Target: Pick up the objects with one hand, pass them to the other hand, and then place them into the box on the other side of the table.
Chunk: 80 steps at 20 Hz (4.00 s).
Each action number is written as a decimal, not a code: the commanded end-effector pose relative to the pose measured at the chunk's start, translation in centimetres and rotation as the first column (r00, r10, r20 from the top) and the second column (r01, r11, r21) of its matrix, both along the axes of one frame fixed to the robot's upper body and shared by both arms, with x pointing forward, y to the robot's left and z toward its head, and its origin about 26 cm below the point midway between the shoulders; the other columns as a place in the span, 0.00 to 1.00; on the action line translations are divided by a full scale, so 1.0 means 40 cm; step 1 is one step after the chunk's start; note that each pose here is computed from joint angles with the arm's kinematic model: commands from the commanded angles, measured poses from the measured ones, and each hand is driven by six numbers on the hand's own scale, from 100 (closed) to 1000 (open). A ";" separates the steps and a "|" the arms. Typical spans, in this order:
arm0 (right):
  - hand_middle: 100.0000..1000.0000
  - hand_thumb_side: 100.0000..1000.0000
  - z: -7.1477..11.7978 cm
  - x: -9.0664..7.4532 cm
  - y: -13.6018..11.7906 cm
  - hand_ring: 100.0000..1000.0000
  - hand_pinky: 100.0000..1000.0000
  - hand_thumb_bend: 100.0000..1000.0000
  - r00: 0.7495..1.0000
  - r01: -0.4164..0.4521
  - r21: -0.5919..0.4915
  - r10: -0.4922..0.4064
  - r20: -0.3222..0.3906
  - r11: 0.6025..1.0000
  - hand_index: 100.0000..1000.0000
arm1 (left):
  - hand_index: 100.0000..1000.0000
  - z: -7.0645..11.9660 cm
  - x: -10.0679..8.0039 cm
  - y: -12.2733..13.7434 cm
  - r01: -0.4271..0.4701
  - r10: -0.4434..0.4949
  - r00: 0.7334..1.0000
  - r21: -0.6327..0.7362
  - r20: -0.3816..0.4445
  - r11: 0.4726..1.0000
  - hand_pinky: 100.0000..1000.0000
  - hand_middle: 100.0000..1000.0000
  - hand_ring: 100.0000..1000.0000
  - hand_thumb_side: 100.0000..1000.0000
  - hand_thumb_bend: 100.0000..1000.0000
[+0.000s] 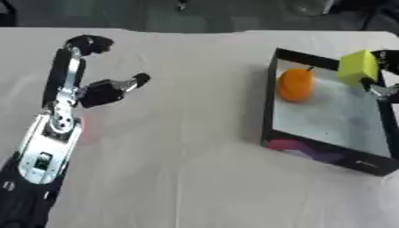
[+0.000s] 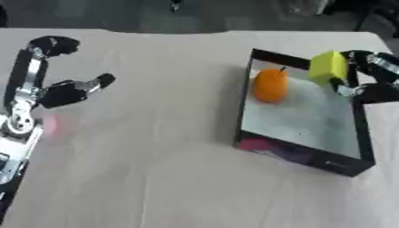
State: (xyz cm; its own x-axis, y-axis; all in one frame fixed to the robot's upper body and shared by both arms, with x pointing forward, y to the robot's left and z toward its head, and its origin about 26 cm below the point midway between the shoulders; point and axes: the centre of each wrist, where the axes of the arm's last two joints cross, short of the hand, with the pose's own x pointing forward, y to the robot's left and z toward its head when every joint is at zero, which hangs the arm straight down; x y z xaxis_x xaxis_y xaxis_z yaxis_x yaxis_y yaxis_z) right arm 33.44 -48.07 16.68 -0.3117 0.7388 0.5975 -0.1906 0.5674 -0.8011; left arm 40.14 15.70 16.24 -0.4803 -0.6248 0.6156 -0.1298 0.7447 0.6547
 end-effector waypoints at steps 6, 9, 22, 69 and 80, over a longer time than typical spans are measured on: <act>0.72 0.73 0.035 -0.010 -0.024 1.00 0.98 0.00 0.999 0.025 -0.022 -0.024 0.041 0.999 0.79 | 0.68 0.031 0.003 0.017 -0.028 0.028 0.999 -0.007 0.031 1.000 0.82 0.56 0.68 0.33 0.78; 0.82 0.92 0.040 -0.007 -0.021 1.00 1.00 0.00 0.999 0.003 -0.025 -0.002 0.038 1.000 0.93 | 0.68 0.030 0.003 0.015 -0.025 0.025 0.999 -0.007 0.028 1.000 0.83 0.56 0.68 0.32 0.78; 0.91 0.98 0.041 -0.003 -0.024 1.00 1.00 0.00 0.999 -0.024 -0.025 0.024 0.022 0.999 1.00 | 0.68 0.027 0.002 0.012 -0.025 0.025 0.999 -0.008 0.027 1.000 0.83 0.55 0.68 0.32 0.79; 0.95 0.54 0.163 0.019 0.050 1.00 1.00 0.00 0.987 -0.099 0.246 0.065 0.145 0.964 1.00 | 0.73 0.258 0.060 0.211 -0.218 0.221 0.975 0.165 -0.004 0.962 0.82 0.61 0.72 0.31 0.77; 0.95 0.59 0.161 0.021 0.049 1.00 1.00 0.00 0.990 -0.066 0.268 0.028 0.141 0.961 1.00 | 0.77 0.297 0.085 0.310 0.074 0.214 0.858 0.525 -0.468 0.848 0.83 0.68 0.78 0.27 0.82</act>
State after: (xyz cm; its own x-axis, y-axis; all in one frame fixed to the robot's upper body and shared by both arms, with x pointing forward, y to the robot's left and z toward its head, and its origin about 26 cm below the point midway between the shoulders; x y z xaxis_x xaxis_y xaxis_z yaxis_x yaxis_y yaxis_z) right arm 34.44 -45.83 21.42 -0.4111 0.5217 0.7475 -0.1499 0.7702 -0.6199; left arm 43.78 27.06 26.26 -0.1552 -0.9113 0.3814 0.2679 0.3328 0.9041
